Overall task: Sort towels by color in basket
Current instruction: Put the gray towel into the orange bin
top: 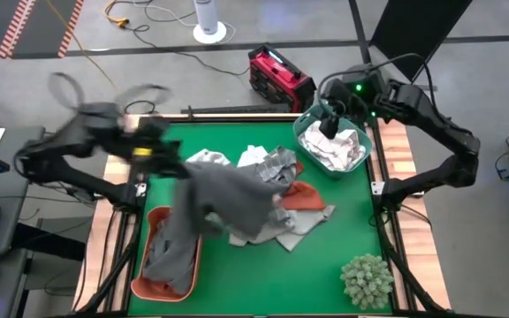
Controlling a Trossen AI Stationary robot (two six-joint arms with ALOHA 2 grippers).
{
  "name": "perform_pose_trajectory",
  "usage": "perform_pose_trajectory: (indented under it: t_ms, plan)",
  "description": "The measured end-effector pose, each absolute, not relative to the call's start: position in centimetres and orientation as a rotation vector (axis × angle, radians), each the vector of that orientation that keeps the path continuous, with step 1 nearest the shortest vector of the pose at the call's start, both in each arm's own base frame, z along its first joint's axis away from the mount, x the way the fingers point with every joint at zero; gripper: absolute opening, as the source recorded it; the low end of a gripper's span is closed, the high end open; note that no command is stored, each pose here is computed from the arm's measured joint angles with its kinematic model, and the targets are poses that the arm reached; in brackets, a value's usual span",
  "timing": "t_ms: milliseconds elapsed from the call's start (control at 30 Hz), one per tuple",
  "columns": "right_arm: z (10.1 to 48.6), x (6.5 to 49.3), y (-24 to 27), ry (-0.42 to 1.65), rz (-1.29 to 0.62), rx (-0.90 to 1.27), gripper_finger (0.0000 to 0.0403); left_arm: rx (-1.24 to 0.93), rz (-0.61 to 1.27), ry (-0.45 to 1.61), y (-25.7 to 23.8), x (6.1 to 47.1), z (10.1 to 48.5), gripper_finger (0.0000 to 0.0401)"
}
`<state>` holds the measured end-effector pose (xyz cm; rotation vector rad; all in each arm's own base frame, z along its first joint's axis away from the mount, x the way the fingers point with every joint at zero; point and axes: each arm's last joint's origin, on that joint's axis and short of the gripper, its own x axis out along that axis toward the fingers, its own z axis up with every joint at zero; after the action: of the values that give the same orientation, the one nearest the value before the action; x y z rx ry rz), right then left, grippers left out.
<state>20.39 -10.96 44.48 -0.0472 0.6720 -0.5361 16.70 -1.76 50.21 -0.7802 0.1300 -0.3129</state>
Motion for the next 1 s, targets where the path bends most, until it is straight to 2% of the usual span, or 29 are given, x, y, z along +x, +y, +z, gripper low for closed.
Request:
perform_pose_trajectory:
  t_ms: [133, 233, 400, 667, 833, 1000]
  plan:
    - [44.3, 20.3, -11.9, 0.674, -0.548, -0.022, 0.029, -0.816, -0.414, 0.053, -2.7, 11.4, 51.6, 0.0002]
    - [43.9, 20.3, -12.3, 0.706, -0.559, 0.004, 0.029, -0.836, -0.42, 0.069, -2.8, 9.3, 51.5, 0.0001]
    - [43.4, 20.5, -12.8, 0.735, -0.572, 0.03, 0.029, -0.835, -0.354, 0.315, -3.0, 8.6, 49.2, 0.0001]
    - [42.6, 22.1, -14.0, 0.728, -0.575, 0.033, 0.029, -0.902, -0.374, 0.565, -4.4, 11.7, 46.4, 0.0001]
    - [41.7, 23.6, -14.7, 0.733, -0.525, 0.058, 0.029, -0.837, -0.395, 0.718, -6.1, 15.7, 44.2, 0.0001]
    - [40.9, 24.6, -14.7, 0.758, -0.477, 0.069, 0.029, -0.725, -0.422, 0.965, -8.9, 18.3, 39.8, 0.0001]
